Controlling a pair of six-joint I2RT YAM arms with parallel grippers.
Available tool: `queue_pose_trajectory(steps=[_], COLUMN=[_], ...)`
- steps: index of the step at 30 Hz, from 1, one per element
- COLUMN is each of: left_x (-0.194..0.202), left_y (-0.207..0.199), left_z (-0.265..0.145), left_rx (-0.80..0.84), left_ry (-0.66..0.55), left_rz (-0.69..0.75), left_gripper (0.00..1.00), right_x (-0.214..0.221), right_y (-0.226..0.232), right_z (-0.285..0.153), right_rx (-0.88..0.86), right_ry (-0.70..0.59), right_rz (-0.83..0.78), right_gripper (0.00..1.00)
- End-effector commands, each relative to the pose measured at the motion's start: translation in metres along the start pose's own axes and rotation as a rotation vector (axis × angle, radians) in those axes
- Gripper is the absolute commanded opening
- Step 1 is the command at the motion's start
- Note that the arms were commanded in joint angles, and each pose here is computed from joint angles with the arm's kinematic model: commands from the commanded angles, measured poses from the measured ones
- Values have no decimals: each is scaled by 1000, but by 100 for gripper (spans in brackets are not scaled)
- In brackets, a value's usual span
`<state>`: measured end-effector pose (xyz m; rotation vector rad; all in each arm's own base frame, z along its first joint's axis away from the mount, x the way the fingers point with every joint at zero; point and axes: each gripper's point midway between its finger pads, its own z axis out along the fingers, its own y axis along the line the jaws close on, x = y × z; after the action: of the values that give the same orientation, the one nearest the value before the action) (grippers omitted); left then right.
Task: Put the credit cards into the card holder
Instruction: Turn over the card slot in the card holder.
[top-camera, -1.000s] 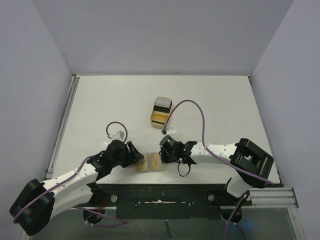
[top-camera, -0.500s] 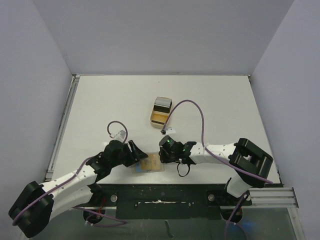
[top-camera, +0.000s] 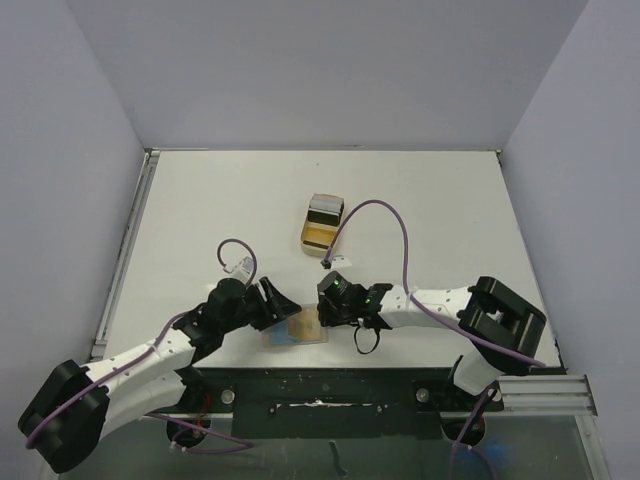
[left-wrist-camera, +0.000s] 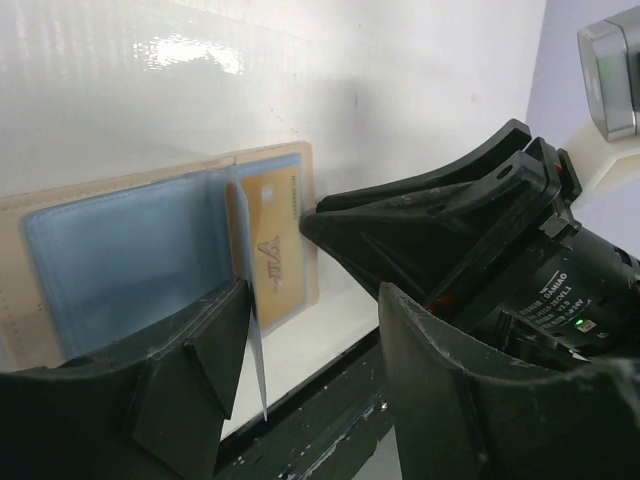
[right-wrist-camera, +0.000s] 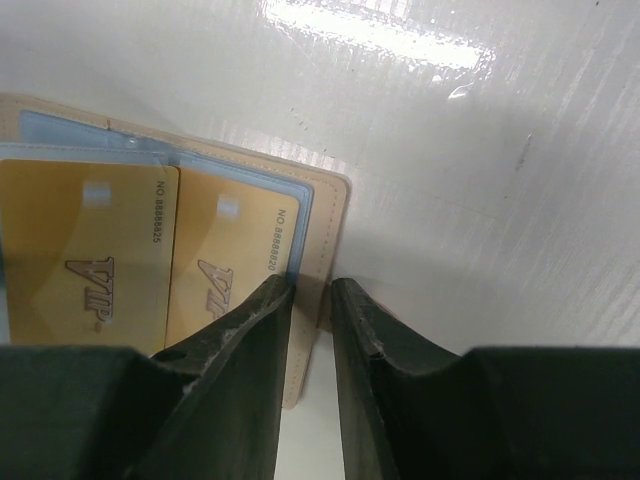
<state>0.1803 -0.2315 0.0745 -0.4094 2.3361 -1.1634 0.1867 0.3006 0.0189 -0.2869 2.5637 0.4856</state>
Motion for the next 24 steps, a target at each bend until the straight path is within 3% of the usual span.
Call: queue_pose_trajectory(steps=[1,13,24], left_x=[-6,0,-3], left_y=[-42,-48,-49], left_z=[1,10,11], left_rx=[152,177,170], left_ry=[-7,22,7], left_rz=[17,19,44], left_gripper=[52,52,52], right_x=[-14,-25,-76], right_y=[1,-18,-37], right_z=[-12,-30,-64], right_rx=[5,65,95], right_ry=[-67,-144,-289], right_rz=[-9,15,8], right_gripper=[27,32,36])
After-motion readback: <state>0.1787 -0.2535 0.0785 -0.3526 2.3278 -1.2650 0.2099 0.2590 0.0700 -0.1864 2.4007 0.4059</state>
